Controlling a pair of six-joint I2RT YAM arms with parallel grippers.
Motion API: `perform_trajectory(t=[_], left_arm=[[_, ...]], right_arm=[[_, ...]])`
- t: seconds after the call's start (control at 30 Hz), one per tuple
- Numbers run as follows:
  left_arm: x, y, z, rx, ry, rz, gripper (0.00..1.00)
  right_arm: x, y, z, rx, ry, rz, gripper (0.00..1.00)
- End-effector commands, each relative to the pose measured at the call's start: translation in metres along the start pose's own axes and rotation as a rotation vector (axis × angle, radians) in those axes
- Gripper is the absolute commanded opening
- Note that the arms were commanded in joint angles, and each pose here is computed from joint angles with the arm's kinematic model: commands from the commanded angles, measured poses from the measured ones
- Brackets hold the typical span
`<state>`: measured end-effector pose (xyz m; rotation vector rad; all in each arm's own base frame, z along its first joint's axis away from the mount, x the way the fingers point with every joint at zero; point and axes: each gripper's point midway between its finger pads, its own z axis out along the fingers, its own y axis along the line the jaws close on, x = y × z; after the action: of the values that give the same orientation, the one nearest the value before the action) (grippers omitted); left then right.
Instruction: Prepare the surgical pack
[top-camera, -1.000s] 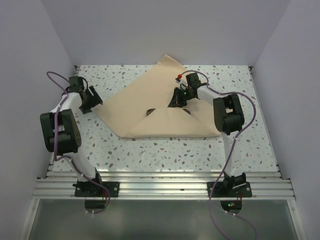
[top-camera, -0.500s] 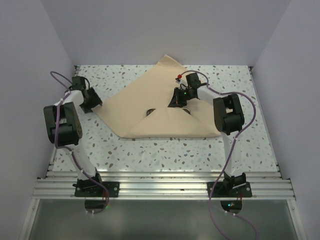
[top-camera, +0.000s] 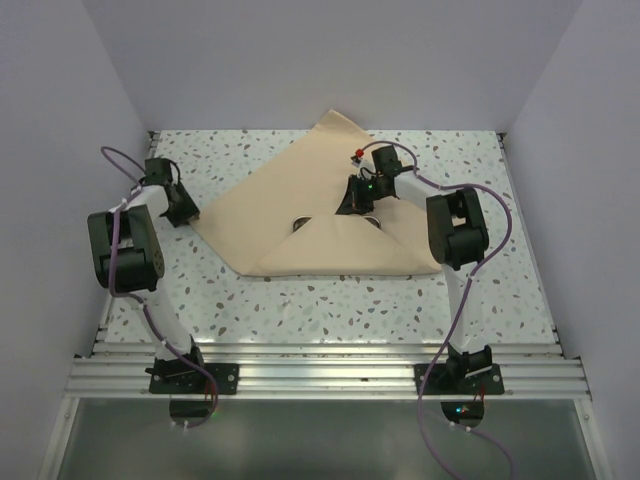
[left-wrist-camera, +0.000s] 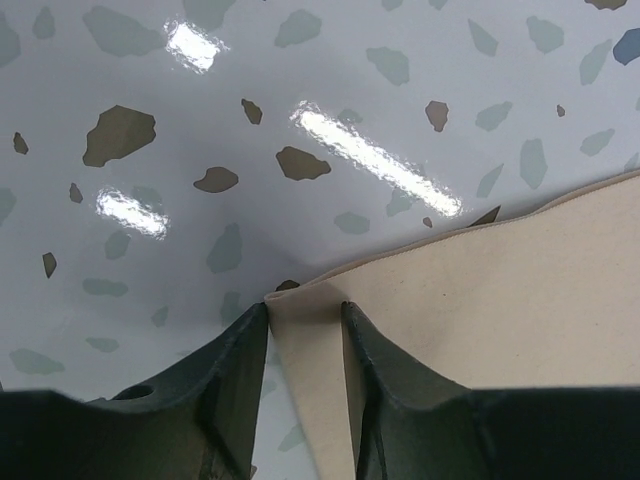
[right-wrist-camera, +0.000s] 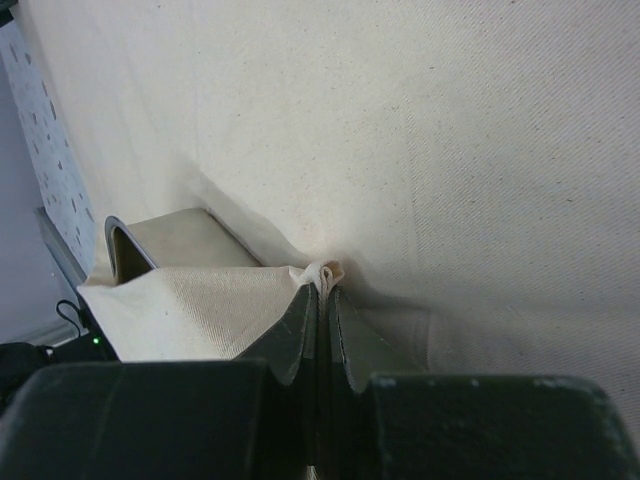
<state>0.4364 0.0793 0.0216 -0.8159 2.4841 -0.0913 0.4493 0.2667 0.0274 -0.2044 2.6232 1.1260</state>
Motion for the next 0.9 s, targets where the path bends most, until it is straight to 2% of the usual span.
perform_trajectory(t=[0.0,0.07,0.13,0.17,0.2,0.37,0.47,0.63,0.7,0.83,0.87], left_arm=[[0.010,0.013,0.003,-0.022,0.009,0.025,0.38],[0.013,0.016,0.008,-0.028,0.015,0.040,0.33],[0.019,0.017,0.014,-0.028,0.035,0.062,0.20],[0.018,0.018,0.015,-0.034,0.036,0.065,0.08],[0.019,0.020,0.018,-0.040,0.044,0.069,0.00],[0.003,0.008,0.000,-0.011,-0.007,0.117,0.00],[-0.013,-0.024,-0.036,0.053,-0.072,0.159,0.00],[-0.018,-0.112,-0.105,0.204,-0.169,0.254,0.00],[0.000,-0.162,-0.134,0.306,-0.179,0.300,0.00],[0.013,-0.245,-0.192,0.469,-0.218,0.283,0.00],[0.029,-0.266,-0.199,0.505,-0.202,0.311,0.00]], right_arm=[[0.011,-0.007,-0.001,0.042,0.030,0.027,0.00],[0.010,-0.007,-0.002,0.043,0.028,0.026,0.00],[0.011,-0.007,-0.002,0.046,0.031,0.025,0.00],[0.012,-0.007,-0.001,0.047,0.033,0.027,0.00],[0.011,-0.008,-0.002,0.047,0.031,0.027,0.00],[0.015,-0.010,0.000,0.049,0.040,0.033,0.00],[0.015,-0.011,0.001,0.051,0.038,0.034,0.00],[0.013,-0.012,0.003,0.052,0.036,0.039,0.00],[0.013,-0.012,0.005,0.056,0.039,0.040,0.00],[0.015,-0.017,0.007,0.066,0.046,0.048,0.00],[0.015,-0.018,0.008,0.069,0.047,0.049,0.00]])
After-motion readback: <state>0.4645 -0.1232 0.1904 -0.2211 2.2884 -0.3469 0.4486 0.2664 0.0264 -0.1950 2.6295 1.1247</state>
